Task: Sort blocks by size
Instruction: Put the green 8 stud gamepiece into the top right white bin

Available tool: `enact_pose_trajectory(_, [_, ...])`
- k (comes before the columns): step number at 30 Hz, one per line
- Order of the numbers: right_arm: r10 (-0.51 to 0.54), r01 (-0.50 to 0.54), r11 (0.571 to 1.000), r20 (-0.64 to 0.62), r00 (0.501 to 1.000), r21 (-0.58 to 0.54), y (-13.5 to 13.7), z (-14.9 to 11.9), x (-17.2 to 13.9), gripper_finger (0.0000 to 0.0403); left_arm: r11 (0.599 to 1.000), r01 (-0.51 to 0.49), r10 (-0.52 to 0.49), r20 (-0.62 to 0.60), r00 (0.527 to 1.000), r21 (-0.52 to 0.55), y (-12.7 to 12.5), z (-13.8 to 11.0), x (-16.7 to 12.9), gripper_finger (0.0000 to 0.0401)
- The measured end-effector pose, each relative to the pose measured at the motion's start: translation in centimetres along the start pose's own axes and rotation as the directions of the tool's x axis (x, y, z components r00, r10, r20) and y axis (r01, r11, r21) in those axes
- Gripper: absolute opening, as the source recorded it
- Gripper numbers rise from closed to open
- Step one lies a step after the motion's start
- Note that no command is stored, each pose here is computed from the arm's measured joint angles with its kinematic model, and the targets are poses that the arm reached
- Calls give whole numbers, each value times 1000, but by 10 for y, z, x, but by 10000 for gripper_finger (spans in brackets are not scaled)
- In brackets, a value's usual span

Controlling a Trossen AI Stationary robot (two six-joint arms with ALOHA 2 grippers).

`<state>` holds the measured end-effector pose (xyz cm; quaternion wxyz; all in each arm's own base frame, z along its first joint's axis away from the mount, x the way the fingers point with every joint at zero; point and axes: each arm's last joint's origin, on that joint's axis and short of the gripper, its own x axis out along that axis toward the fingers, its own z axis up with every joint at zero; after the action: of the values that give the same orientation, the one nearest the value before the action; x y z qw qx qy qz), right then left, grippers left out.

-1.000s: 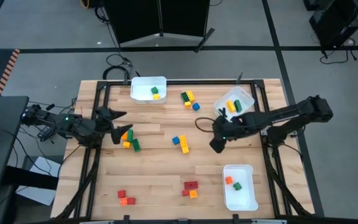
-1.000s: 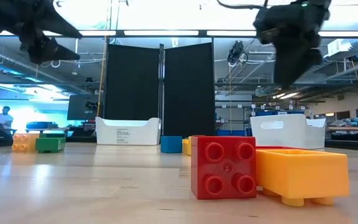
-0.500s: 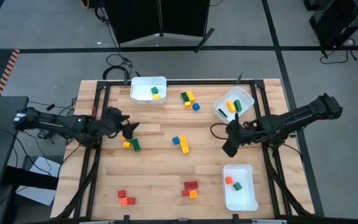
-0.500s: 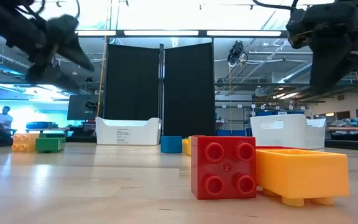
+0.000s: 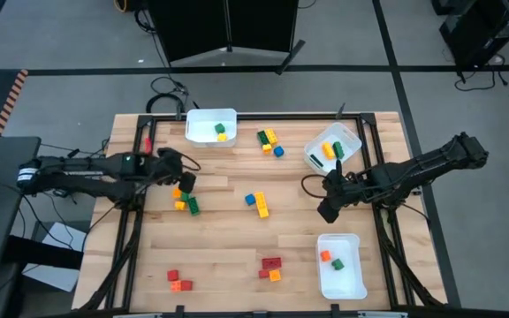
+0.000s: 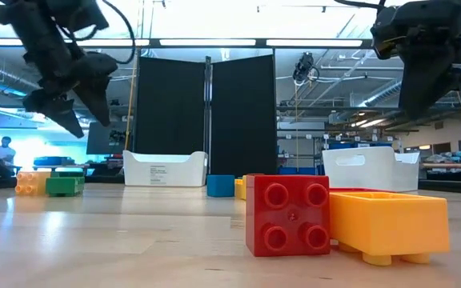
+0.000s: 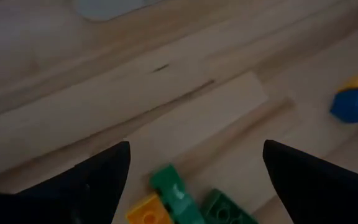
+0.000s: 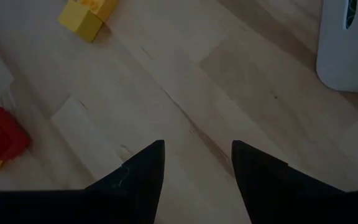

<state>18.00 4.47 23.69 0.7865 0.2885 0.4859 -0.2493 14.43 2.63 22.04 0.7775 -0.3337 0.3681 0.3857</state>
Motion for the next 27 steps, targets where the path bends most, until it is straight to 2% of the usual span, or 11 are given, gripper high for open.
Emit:
enact_pose_trajectory(4, [-3, 3, 1000, 7, 1000, -2, 0, 0, 0, 198, 998, -53, 50, -129, 990, -20, -3, 6, 13, 375])
enact_pose_trajectory(8, [-5, 5, 1000, 23, 1000, 2, 0, 1, 0, 198, 989, -143, 131, -240, 962, -29, -2, 6, 33, 375])
enact_pose_trajectory(12, [4, -4, 1000, 29, 1000, 3, 1, 2, 0, 197, 983, -182, 165, -324, 932, -25, -2, 6, 48, 368])
enact_pose_trajectory(20, [4, -4, 1000, 29, 1000, 2, 1, 2, 0, 197, 991, -117, 130, -399, 907, 57, -9, 6, 71, 342])
enact_pose_trajectory(27, [15, -15, 1000, 35, 999, 5, 2, 2, 0, 199, 981, -168, 195, -458, 867, 99, -10, 0, 89, 339])
